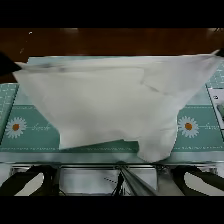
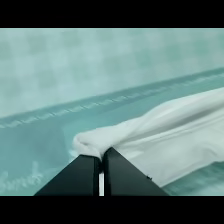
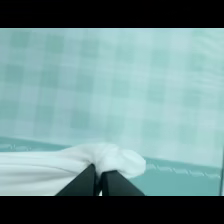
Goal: Fold the shirts.
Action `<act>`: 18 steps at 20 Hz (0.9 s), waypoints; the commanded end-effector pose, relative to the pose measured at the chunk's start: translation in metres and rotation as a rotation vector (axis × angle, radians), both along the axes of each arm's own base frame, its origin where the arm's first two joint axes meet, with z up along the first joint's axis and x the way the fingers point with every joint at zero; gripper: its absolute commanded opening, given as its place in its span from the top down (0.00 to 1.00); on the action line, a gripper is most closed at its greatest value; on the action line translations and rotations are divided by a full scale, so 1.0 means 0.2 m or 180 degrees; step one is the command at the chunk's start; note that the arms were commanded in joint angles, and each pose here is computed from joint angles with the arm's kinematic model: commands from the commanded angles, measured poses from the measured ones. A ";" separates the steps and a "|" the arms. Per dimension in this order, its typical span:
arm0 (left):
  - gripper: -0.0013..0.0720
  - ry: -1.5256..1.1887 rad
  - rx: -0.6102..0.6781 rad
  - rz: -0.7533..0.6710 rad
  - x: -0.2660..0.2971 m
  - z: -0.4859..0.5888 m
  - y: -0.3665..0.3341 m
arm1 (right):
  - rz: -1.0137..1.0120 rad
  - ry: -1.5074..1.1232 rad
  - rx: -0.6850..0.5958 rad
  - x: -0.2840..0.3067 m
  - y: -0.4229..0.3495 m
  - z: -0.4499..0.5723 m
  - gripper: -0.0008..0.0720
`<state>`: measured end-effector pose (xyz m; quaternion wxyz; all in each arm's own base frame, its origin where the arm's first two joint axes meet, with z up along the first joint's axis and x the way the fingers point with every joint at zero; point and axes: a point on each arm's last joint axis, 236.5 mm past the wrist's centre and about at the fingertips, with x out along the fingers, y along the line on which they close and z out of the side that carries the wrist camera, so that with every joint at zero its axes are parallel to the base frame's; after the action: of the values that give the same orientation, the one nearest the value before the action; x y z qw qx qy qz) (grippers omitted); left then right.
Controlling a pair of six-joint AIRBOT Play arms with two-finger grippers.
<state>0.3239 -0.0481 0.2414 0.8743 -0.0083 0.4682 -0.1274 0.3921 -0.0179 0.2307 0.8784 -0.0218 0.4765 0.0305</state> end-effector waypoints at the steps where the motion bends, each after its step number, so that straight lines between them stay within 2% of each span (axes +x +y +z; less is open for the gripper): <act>1: 0.96 0.0057 0.0375 0.0185 0.44 -0.32 0.17 | -0.0138 0.0021 0.0048 0.41 0.01 -0.32 0.93; 5: 0.96 0.0287 0.0333 0.0223 0.73 -0.70 0.18 | -0.0336 -0.0367 0.0164 0.73 -0.01 -0.45 0.93; 9: 0.96 0.0359 0.0322 0.0277 0.92 -1.00 0.19 | -0.0384 -0.0489 0.0228 0.92 -0.02 -0.63 0.93; 13: 0.96 0.0322 0.0293 0.0319 1.04 -1.18 0.19 | -0.0506 -0.0142 0.0371 0.97 0.00 -0.96 0.93; 18: 0.96 0.0179 0.0014 0.0414 1.18 -1.31 0.13 | -0.0685 0.0413 0.0489 0.89 0.02 -1.27 0.93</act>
<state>0.5389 -0.0130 -0.0084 0.8537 -0.0093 0.5166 -0.0646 0.5804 -0.0183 0.0115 0.8701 0.0743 0.4869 -0.0193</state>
